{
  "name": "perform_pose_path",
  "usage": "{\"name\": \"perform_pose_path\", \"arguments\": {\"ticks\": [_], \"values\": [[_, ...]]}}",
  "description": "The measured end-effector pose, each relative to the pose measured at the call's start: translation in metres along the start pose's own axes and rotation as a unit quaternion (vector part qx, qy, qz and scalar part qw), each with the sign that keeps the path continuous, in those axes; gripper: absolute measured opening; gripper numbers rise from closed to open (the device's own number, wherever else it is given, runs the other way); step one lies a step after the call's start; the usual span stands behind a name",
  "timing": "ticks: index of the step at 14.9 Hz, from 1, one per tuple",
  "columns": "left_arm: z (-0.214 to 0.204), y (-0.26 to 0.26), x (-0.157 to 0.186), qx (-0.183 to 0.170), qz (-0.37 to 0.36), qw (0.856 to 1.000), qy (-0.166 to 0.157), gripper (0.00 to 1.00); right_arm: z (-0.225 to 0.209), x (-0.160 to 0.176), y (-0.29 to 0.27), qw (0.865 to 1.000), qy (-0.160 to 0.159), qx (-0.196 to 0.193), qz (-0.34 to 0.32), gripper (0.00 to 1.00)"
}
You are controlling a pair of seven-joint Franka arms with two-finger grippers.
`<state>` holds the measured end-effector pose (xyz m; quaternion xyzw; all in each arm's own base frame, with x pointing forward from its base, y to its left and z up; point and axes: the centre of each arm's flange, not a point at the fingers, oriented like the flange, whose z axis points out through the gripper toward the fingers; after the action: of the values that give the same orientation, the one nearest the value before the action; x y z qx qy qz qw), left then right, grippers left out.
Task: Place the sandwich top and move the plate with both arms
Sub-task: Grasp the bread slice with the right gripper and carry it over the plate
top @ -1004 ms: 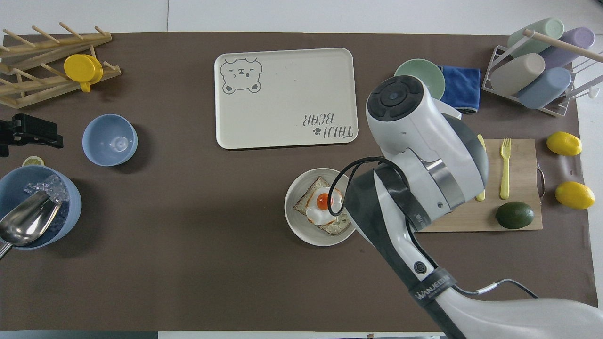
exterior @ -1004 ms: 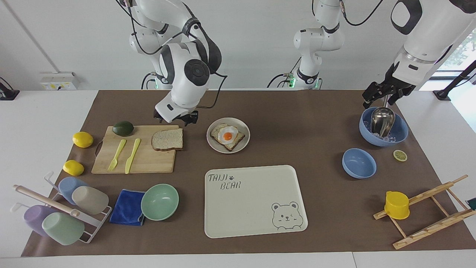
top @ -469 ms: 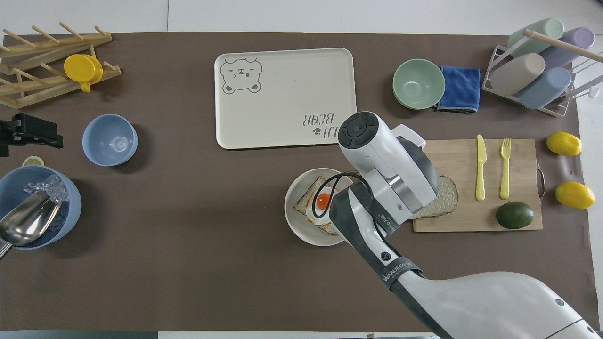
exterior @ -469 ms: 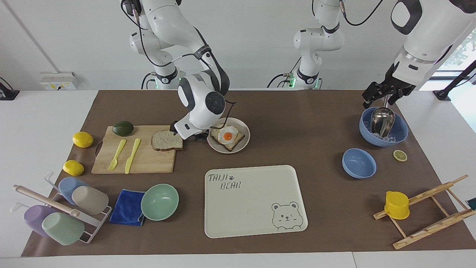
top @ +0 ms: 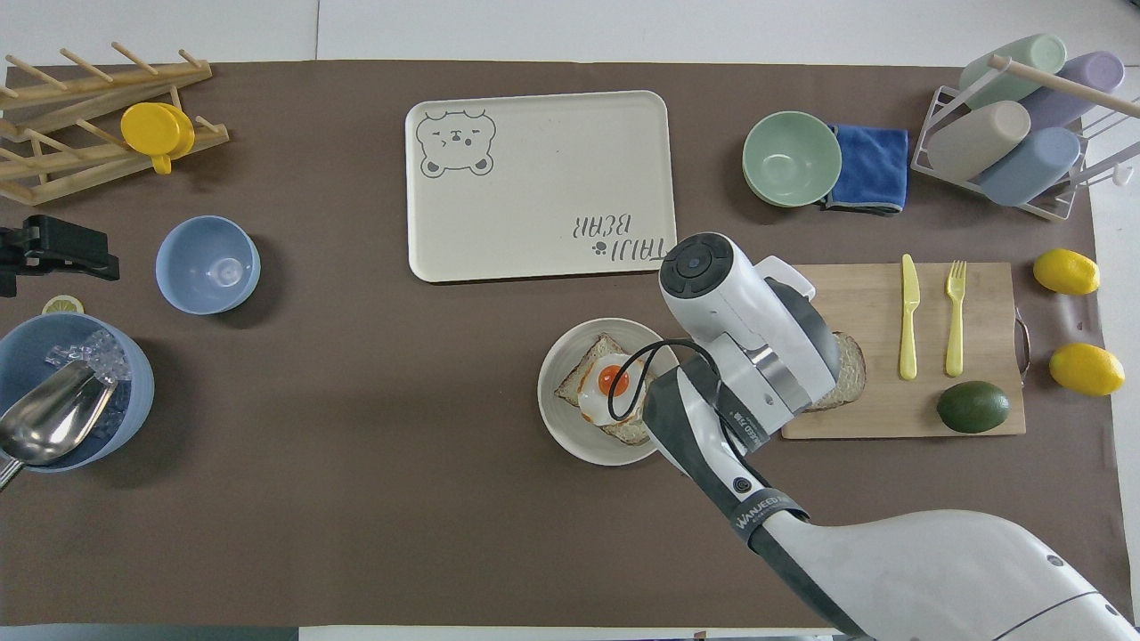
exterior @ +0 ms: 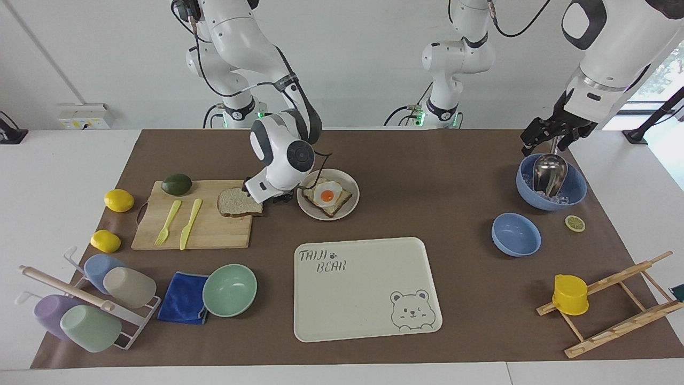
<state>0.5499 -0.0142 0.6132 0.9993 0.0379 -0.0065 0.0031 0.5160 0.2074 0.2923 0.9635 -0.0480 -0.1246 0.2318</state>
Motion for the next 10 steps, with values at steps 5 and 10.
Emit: {"name": "perform_pose_path", "arguments": {"ticks": [5,10], "values": [[0.0,0.0,0.0,0.0,0.0,1.0,0.0,1.0,0.004,-0.002,-0.001,1.0,0.001,0.002,-0.002,0.66],[0.0,0.0,0.0,0.0,0.0,1.0,0.0,1.0,0.016,-0.005,0.004,1.0,0.001,0.005,-0.001,0.67]]}}
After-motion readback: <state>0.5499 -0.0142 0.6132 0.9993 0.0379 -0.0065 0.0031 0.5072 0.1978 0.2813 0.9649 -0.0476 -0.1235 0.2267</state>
